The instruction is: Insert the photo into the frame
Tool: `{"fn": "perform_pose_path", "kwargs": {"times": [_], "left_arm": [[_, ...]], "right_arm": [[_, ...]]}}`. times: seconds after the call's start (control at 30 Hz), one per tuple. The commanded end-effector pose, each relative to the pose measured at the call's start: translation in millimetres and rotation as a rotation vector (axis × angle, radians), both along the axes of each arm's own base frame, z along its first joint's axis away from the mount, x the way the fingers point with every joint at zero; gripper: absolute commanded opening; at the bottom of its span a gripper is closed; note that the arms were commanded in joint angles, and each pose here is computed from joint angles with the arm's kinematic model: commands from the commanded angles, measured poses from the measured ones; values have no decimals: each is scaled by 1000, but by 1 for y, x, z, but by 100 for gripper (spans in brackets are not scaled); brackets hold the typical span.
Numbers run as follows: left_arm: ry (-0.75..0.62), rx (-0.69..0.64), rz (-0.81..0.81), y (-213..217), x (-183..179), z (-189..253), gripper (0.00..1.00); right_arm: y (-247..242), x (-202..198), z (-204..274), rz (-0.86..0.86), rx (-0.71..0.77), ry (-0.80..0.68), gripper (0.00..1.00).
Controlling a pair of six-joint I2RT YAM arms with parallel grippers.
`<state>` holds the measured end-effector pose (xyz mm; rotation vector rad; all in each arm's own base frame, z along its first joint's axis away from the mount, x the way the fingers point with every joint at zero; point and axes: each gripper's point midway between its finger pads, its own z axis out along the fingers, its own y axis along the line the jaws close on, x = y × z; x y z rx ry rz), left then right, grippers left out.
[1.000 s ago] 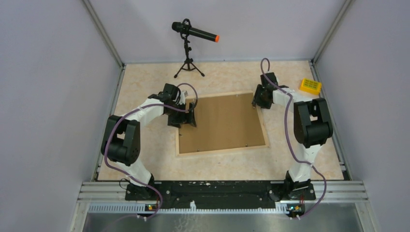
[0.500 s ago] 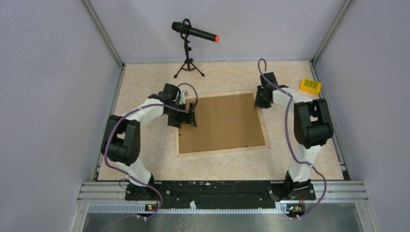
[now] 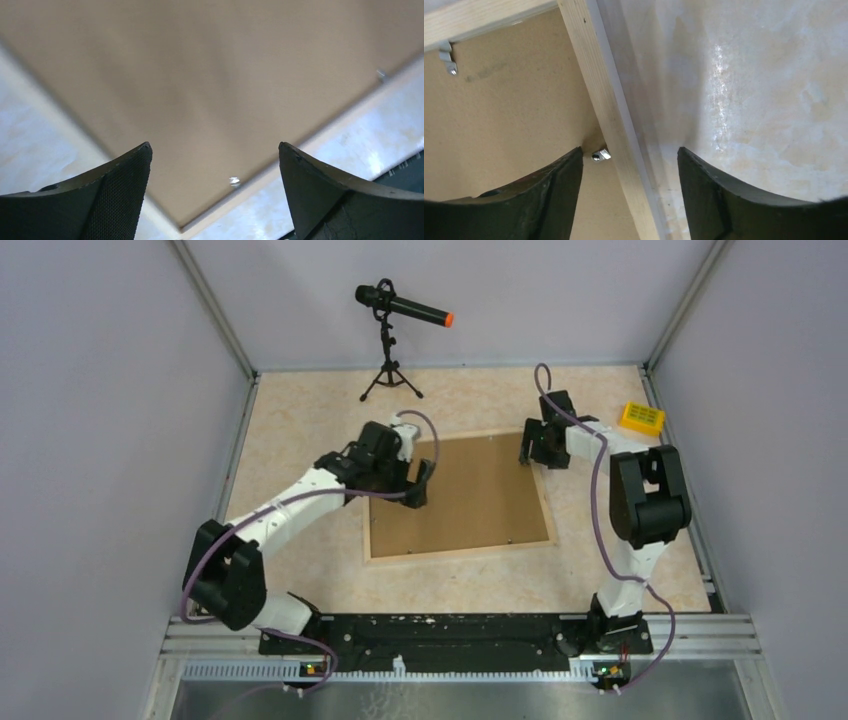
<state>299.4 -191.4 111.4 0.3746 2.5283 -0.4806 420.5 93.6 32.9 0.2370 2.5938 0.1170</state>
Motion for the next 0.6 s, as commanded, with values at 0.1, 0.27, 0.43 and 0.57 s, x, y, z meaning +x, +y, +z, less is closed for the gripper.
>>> {"fn": "perform_pose_path", "kwargs": {"times": [0.1,0.27,0.43,0.57], "left_arm": [[-242,16,-525,-102,-88,17,99],[-404,75,-682,-136,-114,23,97],[-415,-16,-778,-158,-125,38,96],[-389,-86,-858,-169,-139,33,96]], "right_arm": [[-8,-26,45,-18,10,-48,78],[-5,-80,25,-29,82,52,75],[-4,-137,6,-22,111,183,53],[-12,-167,3,-62,96,201,48]]}}
